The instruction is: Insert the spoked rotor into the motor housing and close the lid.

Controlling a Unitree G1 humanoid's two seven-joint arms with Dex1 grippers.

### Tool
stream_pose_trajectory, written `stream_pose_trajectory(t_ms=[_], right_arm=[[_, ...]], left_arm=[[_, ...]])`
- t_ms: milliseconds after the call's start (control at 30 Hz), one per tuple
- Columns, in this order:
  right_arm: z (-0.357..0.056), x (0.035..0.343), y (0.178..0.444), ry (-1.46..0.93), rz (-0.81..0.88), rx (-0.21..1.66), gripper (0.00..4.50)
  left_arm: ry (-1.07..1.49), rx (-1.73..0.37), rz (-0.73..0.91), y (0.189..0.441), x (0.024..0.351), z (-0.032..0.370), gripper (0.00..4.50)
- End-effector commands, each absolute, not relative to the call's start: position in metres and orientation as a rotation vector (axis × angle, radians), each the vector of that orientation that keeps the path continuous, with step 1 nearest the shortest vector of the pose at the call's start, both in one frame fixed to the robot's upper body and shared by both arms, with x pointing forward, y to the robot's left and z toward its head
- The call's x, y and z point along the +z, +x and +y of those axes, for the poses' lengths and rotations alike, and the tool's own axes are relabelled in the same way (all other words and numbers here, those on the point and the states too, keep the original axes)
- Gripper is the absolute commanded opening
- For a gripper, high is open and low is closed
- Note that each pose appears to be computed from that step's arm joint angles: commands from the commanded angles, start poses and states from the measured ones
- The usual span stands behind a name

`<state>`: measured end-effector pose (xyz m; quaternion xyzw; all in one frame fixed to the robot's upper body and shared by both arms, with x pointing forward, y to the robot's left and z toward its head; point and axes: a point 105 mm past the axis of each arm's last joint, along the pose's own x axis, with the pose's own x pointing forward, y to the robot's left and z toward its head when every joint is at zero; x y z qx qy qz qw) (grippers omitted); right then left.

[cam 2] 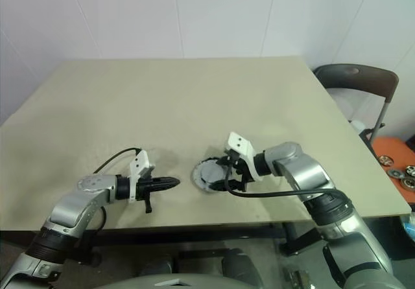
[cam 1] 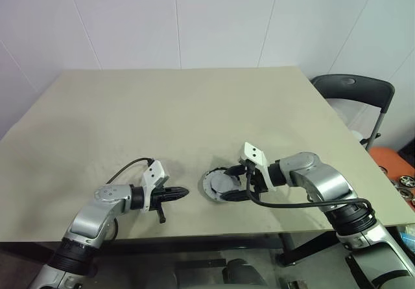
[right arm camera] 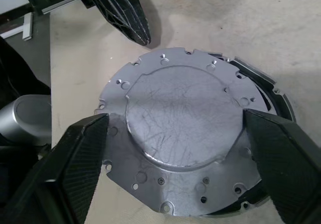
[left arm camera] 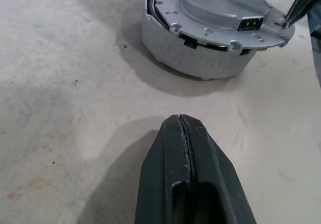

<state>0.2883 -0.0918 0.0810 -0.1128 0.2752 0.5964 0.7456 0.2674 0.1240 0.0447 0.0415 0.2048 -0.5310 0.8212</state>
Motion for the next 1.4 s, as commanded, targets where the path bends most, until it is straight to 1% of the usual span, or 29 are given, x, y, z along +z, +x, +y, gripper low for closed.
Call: stream_pose_trajectory(t_ms=[33,333,433,500,533,833,900,1000,1067,1167,1400], right_arm=[[-0.086,0.081,0.29,-0.223,0.594,1.283,4.47],[-0.076,0.074,0.287,-0.214,0.597,1.247,4.47],[-0.084,0.066,0.285,-0.263,0.634,1.229,3.89],[-0.089,0.064,0.285,-0.279,0.645,1.226,3.27],[-0.09,0.063,0.286,-0.287,0.646,1.22,3.24],[-0.09,0.063,0.292,-0.299,0.633,1.204,3.24],[-0.085,0.073,0.295,-0.261,0.587,1.218,3.24],[-0.077,0.102,0.31,-0.143,0.471,1.205,3.24],[-0.078,0.11,0.317,-0.117,0.441,1.184,3.24],[-0.08,0.108,0.319,-0.13,0.452,1.174,3.24],[-0.085,0.094,0.316,-0.184,0.507,1.168,3.24]], left_arm=[[0.114,-1.127,0.393,0.272,0.053,0.125,0.0],[0.121,-1.113,0.391,0.275,0.052,0.127,0.0],[0.127,-1.108,0.39,0.277,0.052,0.129,0.0],[0.132,-1.106,0.388,0.279,0.052,0.129,0.0],[0.132,-1.106,0.387,0.279,0.052,0.129,0.0],[0.136,-1.111,0.379,0.281,0.053,0.127,0.0],[0.138,-1.111,0.379,0.281,0.053,0.127,0.0],[0.144,-1.122,0.388,0.28,0.05,0.125,0.0],[0.142,-1.126,0.391,0.279,0.049,0.124,0.0],[0.14,-1.129,0.393,0.278,0.048,0.123,0.0],[0.135,-1.128,0.397,0.277,0.047,0.123,0.0]])
